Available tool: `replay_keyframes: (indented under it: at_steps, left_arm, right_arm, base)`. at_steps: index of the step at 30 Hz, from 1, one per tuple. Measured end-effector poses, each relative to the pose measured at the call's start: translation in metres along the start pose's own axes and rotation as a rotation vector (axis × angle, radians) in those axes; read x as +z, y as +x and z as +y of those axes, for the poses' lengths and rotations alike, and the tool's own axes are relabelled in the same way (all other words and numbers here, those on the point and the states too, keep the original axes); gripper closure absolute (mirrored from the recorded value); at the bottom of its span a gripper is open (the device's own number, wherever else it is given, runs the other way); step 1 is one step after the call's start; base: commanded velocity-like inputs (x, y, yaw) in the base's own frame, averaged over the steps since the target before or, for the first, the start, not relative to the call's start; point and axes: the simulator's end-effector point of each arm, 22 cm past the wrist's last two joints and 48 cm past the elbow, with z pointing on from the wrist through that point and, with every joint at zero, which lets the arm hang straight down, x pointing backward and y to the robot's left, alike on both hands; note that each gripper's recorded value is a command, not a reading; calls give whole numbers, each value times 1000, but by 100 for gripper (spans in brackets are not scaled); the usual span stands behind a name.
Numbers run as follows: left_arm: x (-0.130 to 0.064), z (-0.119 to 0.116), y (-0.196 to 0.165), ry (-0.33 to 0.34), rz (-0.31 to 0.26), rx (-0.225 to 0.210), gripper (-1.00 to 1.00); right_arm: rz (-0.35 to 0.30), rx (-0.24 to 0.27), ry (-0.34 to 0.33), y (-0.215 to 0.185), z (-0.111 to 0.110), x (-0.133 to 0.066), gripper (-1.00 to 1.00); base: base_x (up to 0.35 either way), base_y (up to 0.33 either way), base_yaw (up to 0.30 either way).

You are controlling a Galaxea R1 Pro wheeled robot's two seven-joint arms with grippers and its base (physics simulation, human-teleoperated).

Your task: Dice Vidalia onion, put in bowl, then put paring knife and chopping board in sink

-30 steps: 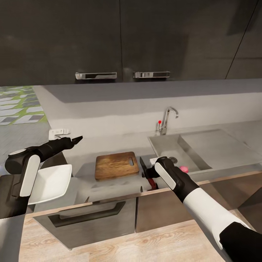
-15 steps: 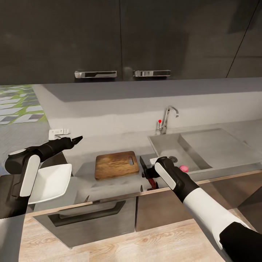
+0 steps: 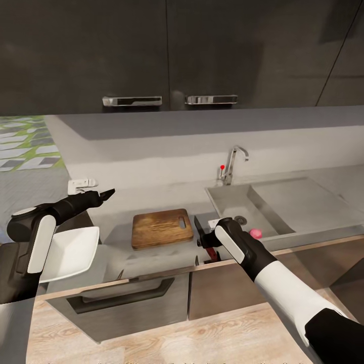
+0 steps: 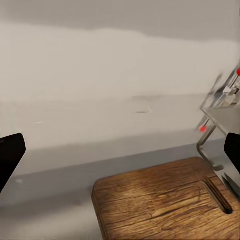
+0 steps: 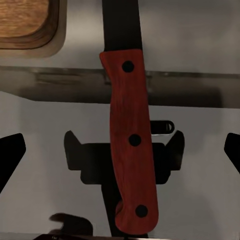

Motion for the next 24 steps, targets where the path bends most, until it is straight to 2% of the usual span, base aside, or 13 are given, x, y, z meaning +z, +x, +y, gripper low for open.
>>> replay_keyframes:
  at_steps: [24]
  left_arm:
    - [6, 3, 10, -2, 16, -4, -100]
  right_arm:
    - [17, 2, -3, 6, 0, 9, -100]
  base:
    - [0, 0, 0]
